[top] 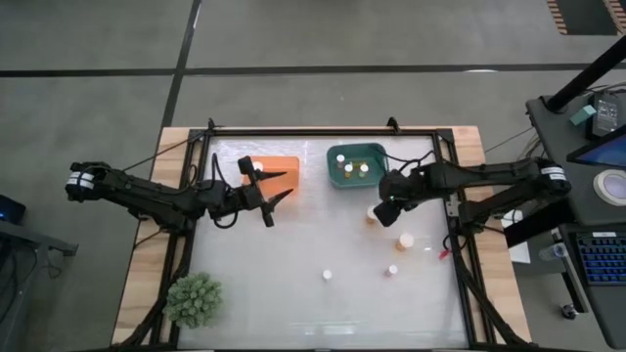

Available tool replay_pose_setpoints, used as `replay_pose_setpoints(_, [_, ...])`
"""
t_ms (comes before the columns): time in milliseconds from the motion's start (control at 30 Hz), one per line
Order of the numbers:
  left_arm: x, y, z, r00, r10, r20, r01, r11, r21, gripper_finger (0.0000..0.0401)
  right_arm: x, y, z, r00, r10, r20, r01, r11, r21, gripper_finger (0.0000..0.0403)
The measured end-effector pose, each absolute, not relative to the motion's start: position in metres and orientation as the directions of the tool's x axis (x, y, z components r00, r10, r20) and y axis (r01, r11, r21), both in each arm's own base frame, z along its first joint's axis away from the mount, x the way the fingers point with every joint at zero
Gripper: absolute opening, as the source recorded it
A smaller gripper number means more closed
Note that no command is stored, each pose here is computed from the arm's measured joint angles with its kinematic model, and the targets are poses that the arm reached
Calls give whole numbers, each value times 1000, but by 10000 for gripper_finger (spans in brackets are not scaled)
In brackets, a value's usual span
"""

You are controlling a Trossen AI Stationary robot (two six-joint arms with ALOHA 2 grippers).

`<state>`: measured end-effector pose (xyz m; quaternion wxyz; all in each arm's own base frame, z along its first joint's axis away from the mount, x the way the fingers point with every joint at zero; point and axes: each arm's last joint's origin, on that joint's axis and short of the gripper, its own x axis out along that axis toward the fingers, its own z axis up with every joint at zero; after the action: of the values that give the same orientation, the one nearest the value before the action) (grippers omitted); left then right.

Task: Pick and place medicine bottles into bin by pill shape (circle, oval)
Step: Put the top large orange pill bottle into the orange bin

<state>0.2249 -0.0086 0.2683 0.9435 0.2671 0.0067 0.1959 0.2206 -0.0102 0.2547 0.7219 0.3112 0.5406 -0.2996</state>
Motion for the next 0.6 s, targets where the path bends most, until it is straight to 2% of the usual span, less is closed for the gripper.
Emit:
replay_pose_setpoints(167, [225,-9,268,923,373,92,-366,781,507,207,232,-10,244,175,-76,-982,780,619,91,250])
replay_pose_setpoints(267, [225,-9,268,923,373,92,-366,781,507,207,236,-10,238,152,-56,-987,738,670,75,284])
replay_pose_setpoints(333, [225,-9,268,923,373,92,-366,781,507,207,238,-8,234,137,-42,-990,667,743,61,306])
replay_pose_setpoints(433, [225,-9,268,923,373,92,-366,781,507,207,236,2,224,98,-18,-995,468,883,30,329])
replay_pose_setpoints(533, [225,-9,268,923,373,91,-366,781,507,207,230,7,214,93,-19,-996,349,937,15,338])
replay_pose_setpoints(600, [225,-9,268,923,373,91,-366,781,507,207,229,7,209,155,-22,-988,321,947,29,339])
